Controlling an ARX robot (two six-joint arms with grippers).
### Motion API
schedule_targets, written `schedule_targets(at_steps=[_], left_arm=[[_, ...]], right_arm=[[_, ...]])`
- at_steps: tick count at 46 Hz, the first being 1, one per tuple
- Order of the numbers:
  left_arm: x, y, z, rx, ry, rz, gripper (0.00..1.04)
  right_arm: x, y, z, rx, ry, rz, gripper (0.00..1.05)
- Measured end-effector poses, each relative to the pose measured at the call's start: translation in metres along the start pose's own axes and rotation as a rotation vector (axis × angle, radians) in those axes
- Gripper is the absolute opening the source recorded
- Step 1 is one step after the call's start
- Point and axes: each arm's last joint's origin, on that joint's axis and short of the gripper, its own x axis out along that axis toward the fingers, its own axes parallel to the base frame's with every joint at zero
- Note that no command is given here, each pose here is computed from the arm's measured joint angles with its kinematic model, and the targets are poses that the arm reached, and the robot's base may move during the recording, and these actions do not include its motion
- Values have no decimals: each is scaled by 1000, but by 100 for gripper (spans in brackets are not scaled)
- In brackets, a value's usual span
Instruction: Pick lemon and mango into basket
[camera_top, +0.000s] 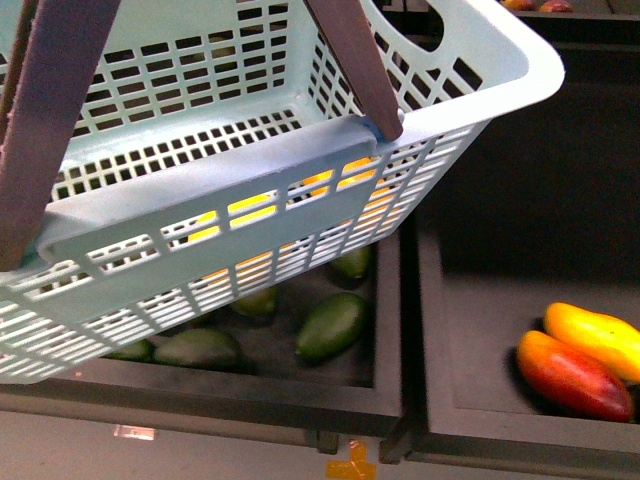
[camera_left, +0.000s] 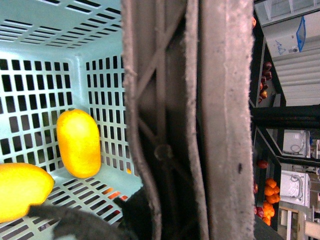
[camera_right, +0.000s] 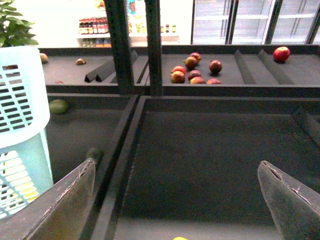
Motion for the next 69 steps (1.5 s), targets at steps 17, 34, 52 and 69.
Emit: schedule_targets(at_steps=[17, 34, 52, 69], left_arm=[[0, 0, 0, -3, 4, -1, 14], [0, 0, 0, -5, 5, -2, 14], [27, 10, 40, -208, -577, 291, 14], [127, 53, 133, -502, -698, 244, 14]], right_arm=[[0, 0, 0, 0, 0, 0, 96], [0, 0, 0, 0, -1, -2, 96], [0, 0, 0, 0, -1, 3, 96], [0, 0, 0, 0, -1, -1, 96]])
